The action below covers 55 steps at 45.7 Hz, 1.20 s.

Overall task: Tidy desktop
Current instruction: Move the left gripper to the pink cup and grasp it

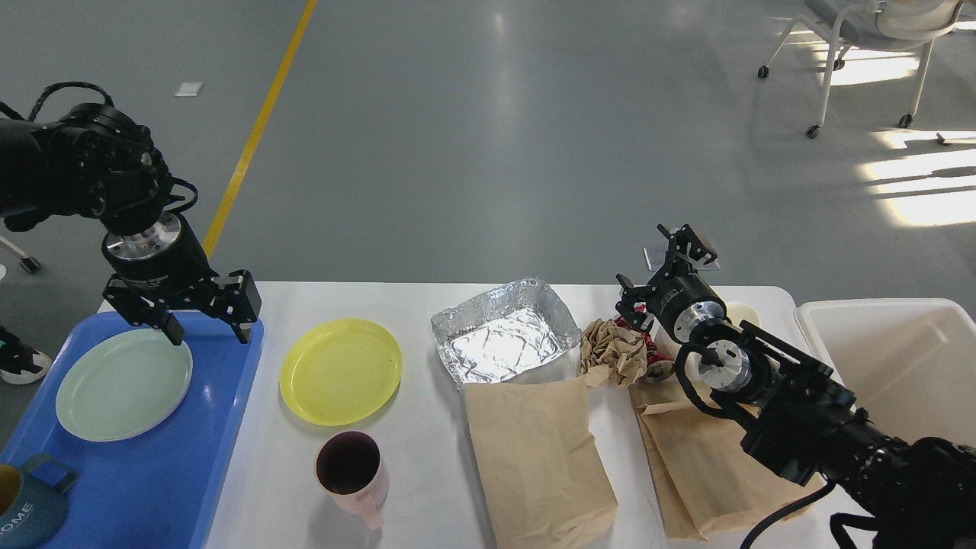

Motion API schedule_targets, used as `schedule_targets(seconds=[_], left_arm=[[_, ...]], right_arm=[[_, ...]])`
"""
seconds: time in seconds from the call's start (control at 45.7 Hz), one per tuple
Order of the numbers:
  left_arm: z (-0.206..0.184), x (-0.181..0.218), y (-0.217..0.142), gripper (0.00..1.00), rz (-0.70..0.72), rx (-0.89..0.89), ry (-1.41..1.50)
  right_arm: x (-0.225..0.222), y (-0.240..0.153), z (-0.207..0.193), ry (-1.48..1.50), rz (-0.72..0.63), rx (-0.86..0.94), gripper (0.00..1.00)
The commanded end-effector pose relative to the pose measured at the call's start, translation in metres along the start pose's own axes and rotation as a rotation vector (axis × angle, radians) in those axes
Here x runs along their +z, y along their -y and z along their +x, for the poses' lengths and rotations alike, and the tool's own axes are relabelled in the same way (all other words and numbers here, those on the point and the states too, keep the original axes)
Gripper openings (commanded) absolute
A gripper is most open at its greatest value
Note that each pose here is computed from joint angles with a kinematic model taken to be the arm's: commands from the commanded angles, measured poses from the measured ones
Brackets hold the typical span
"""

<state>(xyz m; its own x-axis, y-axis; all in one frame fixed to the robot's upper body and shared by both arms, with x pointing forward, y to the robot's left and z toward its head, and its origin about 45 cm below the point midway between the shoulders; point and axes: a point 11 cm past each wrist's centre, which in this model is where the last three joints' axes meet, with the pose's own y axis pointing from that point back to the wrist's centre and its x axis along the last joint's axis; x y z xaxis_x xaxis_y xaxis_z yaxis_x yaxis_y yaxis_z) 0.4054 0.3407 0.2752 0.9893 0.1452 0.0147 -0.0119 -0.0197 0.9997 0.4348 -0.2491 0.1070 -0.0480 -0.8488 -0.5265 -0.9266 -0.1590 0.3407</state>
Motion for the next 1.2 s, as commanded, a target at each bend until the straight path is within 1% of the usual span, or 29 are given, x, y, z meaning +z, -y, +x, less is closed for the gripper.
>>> schedule_targets(seconds=[0.0, 0.109, 0.219, 0.46, 0.613, 0.876, 1.183], left_arm=[[-0.003, 0.016, 0.004, 0.79, 0.005, -0.016, 0.038], [-0.003, 0.019, 0.002, 0.79, 0.001, -0.015, 0.047], [-0.005, 0.033, 0.001, 0.79, 0.008, -0.023, 0.083], [-0.020, 0.081, 0.022, 0.79, 0.029, -0.085, 0.205], [-0.030, 0.105, 0.035, 0.79, 0.004, -0.117, 0.251], [-0.049, 0.114, 0.070, 0.79, 0.007, -0.191, 0.277], [-0.051, 0.110, 0.085, 0.79, 0.003, -0.206, 0.267]], right_arm=[[0.000, 0.000, 0.000, 0.000, 0.000, 0.000, 1.00], [0.000, 0.000, 0.000, 0.000, 0.000, 0.000, 1.00], [0.000, 0.000, 0.000, 0.000, 0.000, 0.000, 1.00], [0.000, 0.000, 0.000, 0.000, 0.000, 0.000, 1.00], [0.000, 0.000, 0.000, 0.000, 0.000, 0.000, 1.00], [0.000, 0.000, 0.000, -0.001, 0.000, 0.000, 1.00], [0.000, 0.000, 0.000, 0.000, 0.000, 0.000, 1.00]])
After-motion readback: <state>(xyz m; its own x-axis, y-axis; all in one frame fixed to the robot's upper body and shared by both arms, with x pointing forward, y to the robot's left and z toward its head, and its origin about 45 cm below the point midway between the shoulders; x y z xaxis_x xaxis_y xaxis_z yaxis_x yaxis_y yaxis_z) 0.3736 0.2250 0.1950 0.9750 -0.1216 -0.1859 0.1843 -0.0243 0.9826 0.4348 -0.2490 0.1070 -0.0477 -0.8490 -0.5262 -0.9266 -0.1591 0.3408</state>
